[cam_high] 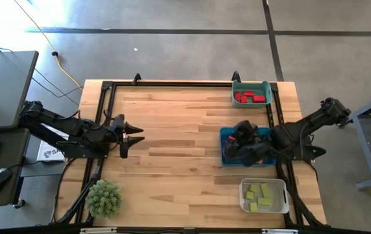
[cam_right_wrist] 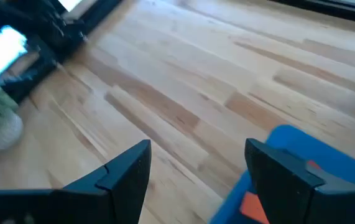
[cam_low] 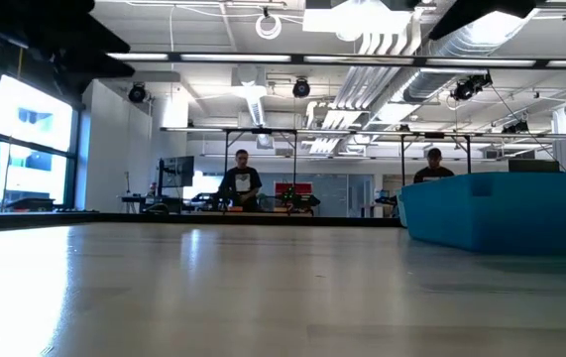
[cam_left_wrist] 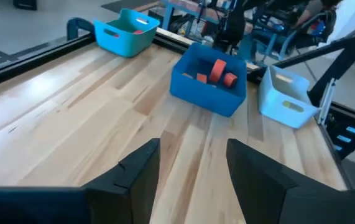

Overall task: Sort & place blocks by color
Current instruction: Return to Home Position

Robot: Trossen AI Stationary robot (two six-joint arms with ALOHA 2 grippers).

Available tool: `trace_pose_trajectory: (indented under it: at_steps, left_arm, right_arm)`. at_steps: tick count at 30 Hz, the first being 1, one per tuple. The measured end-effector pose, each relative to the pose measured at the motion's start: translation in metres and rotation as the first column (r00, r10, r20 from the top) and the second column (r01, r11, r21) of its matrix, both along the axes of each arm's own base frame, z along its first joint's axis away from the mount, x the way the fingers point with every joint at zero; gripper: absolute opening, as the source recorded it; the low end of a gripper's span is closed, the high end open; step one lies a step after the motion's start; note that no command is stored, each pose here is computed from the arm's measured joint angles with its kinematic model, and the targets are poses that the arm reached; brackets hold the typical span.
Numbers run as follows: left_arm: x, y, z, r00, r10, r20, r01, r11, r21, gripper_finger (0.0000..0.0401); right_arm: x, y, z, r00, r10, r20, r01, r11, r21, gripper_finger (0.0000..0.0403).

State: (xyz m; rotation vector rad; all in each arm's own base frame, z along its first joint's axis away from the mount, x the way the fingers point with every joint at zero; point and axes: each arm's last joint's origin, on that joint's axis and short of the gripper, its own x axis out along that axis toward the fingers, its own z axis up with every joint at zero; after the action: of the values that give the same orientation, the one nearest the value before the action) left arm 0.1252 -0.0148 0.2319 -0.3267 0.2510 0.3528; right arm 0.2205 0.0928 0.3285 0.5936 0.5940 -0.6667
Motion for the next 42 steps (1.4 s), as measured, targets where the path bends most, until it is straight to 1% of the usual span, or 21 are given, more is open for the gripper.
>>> trace_pose_trajectory:
  at_steps: [4,7,9,11,12,15,18,23,26,31,36,42]
  left_arm:
    - [-0.012,0.005,-0.011,0.999,0.015,0.047,-0.014,1.000,-0.003,0.0172]
    - [-0.018,0.007,-0.020,0.998,0.009,0.061,-0.009,1.000,0.009,0.0172]
    - [-0.021,0.008,-0.026,0.998,-0.001,0.064,-0.001,1.000,0.027,0.0172]
    - [-0.024,0.008,-0.030,0.998,-0.011,0.069,0.008,0.999,0.047,0.0172]
    - [-0.025,0.008,-0.032,0.998,-0.020,0.068,0.016,0.998,0.059,0.0172]
    - [-0.027,0.007,-0.039,0.995,-0.075,0.069,0.069,0.994,0.080,0.0172]
    - [-0.027,0.005,-0.045,0.985,-0.159,0.067,0.154,0.985,0.080,0.0172]
    - [-0.028,0.003,-0.049,0.960,-0.275,0.055,0.268,0.957,0.114,0.0166]
    - [-0.028,0.002,-0.056,0.959,-0.278,0.047,0.272,0.956,0.106,0.0150]
    - [-0.026,0.004,-0.070,0.966,-0.259,0.022,0.258,0.965,0.049,0.0106]
    - [-0.025,0.011,-0.069,0.974,-0.226,0.035,0.224,0.974,0.041,0.0059]
    - [-0.025,0.017,-0.070,0.963,-0.267,0.040,0.267,0.964,-0.001,0.0006]
  right_arm:
    - [0.010,-0.008,0.004,0.998,-0.029,0.058,0.028,0.999,0.019,0.0247]
    - [0.017,-0.014,0.007,0.995,-0.036,0.098,0.033,0.999,0.026,0.0247]
    - [0.020,-0.018,0.008,0.995,-0.017,0.103,0.017,1.000,-0.003,0.0247]
    - [0.021,-0.022,0.008,0.998,0.028,0.061,-0.024,0.997,-0.069,0.0247]
    - [0.022,-0.024,0.008,0.998,0.043,0.047,-0.039,0.996,-0.083,0.0247]
    - [0.024,-0.028,0.008,0.998,0.046,0.039,-0.043,0.997,-0.065,0.0247]
    - [0.025,-0.032,0.008,0.998,0.006,0.055,-0.003,0.999,-0.040,0.0247]
    - [0.025,-0.041,0.009,0.999,-0.014,0.044,0.016,0.998,-0.056,0.0247]
    - [0.024,-0.045,0.010,1.000,0.017,0.017,-0.016,0.995,-0.100,0.0247]
    - [0.011,-0.054,0.023,0.998,0.041,0.039,-0.035,0.990,-0.135,0.0247]
    - [-0.014,-0.060,0.044,0.990,0.109,0.085,-0.090,0.976,-0.200,0.0247]
    - [-0.050,-0.069,0.069,0.969,0.184,0.165,-0.129,0.945,-0.300,0.0247]
